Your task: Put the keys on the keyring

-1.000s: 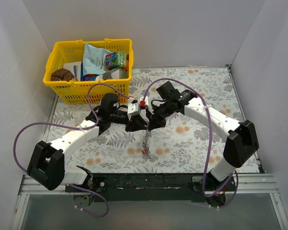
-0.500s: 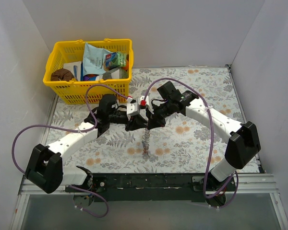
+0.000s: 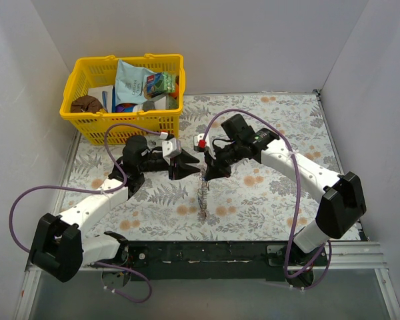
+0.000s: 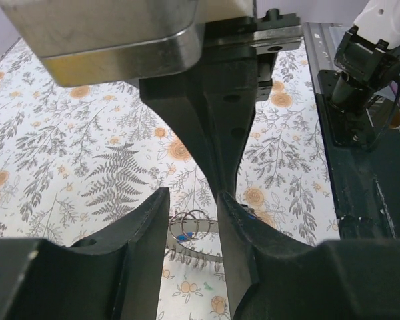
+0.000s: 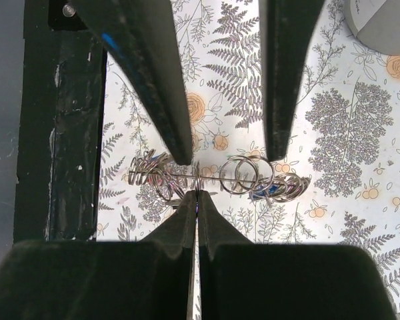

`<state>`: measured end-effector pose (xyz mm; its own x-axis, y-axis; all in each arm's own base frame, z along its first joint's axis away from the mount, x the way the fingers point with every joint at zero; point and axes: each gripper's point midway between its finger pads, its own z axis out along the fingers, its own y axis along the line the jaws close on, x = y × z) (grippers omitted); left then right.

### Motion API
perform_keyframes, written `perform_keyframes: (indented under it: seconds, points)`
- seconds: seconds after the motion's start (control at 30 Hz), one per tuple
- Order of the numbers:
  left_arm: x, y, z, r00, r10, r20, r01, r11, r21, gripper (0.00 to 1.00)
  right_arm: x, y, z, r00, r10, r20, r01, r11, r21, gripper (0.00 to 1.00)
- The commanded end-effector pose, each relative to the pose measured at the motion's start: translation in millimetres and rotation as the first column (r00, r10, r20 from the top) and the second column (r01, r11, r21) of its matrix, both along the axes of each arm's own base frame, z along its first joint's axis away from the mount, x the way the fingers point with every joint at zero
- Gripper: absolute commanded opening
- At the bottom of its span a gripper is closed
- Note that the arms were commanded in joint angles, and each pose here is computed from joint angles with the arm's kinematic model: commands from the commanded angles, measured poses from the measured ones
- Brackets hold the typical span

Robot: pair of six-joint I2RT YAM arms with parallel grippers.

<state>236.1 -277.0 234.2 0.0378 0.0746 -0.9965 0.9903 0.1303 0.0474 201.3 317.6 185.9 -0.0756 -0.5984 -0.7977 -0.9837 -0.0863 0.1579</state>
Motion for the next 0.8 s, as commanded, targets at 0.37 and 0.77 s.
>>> perform_keyframes:
  seconds: [0.37,0.77]
  points:
    - [-15.5,-4.2,-14.2,0.993,-0.099,-0.067,0.1,0.995,0.012,0.36,0.7,2.9,29.1,0.999,0.007,0.052,-0.013,0.995,0.102,0.01]
    - [-16.2,-17.5,-22.4,0.988,-0.126,-0.088,0.13,0.991,0.033,0.3,0.2,3.5,26.4,0.999,0.007,0.041,-0.011,0.995,0.101,0.01]
